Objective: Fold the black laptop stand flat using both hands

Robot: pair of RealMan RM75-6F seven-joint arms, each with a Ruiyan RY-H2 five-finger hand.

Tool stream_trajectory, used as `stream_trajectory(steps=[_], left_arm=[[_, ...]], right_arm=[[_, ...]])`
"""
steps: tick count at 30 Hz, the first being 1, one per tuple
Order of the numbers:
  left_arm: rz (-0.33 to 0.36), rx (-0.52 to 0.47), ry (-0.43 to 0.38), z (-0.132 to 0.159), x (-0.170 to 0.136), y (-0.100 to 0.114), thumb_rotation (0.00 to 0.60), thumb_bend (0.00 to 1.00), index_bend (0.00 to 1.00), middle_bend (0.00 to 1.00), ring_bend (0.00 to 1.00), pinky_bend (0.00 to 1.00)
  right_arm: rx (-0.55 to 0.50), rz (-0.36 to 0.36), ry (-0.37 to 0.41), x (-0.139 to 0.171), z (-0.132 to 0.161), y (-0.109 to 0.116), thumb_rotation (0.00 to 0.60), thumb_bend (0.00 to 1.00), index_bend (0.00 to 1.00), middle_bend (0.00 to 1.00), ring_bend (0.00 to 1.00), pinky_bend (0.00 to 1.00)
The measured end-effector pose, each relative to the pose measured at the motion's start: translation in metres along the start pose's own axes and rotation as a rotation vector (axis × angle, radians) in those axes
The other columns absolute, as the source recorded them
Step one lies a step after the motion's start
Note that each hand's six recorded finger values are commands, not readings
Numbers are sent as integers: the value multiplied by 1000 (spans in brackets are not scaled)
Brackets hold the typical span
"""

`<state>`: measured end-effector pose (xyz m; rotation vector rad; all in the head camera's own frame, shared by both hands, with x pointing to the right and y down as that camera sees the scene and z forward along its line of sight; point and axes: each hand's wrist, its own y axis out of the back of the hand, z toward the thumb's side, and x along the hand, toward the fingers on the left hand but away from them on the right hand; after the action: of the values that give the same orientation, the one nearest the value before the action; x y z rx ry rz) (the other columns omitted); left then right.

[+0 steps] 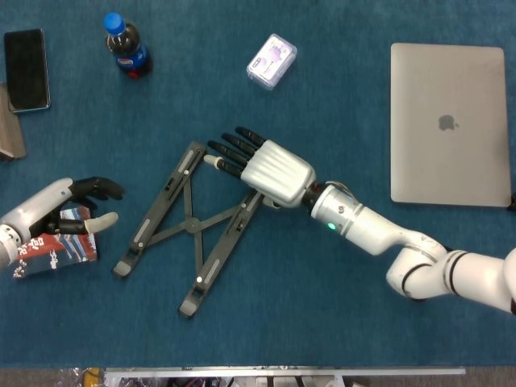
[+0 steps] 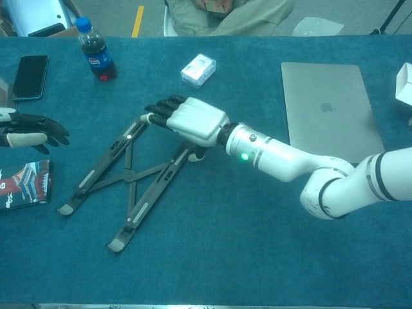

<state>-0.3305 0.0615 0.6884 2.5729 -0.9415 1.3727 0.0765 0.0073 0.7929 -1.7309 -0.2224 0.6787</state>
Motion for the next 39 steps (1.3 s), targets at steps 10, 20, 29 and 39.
stream_trajectory(steps=[10, 20, 29, 39], left_arm=[[-32, -49, 19, -1, 9, -10, 304, 251, 149, 224, 201, 206], [-17, 14, 55, -5, 10, -5, 185, 252, 106, 181, 143, 206], [-45, 97, 124, -7, 10, -12, 70, 251, 30, 171, 54, 206], [-61, 145, 139, 0, 16, -19, 11, 252, 4, 188, 3, 151]], right_arm=[[-7, -31, -12, -8, -1, 13, 600, 89, 0, 12, 0, 97], [-18, -39, -13, -3, -3, 19, 600, 89, 0, 12, 0, 97], [-46, -51, -11, 4, -4, 26, 600, 89, 0, 12, 0, 97], [-64, -35, -15, 8, -7, 26, 600, 90, 0, 12, 0, 97]])
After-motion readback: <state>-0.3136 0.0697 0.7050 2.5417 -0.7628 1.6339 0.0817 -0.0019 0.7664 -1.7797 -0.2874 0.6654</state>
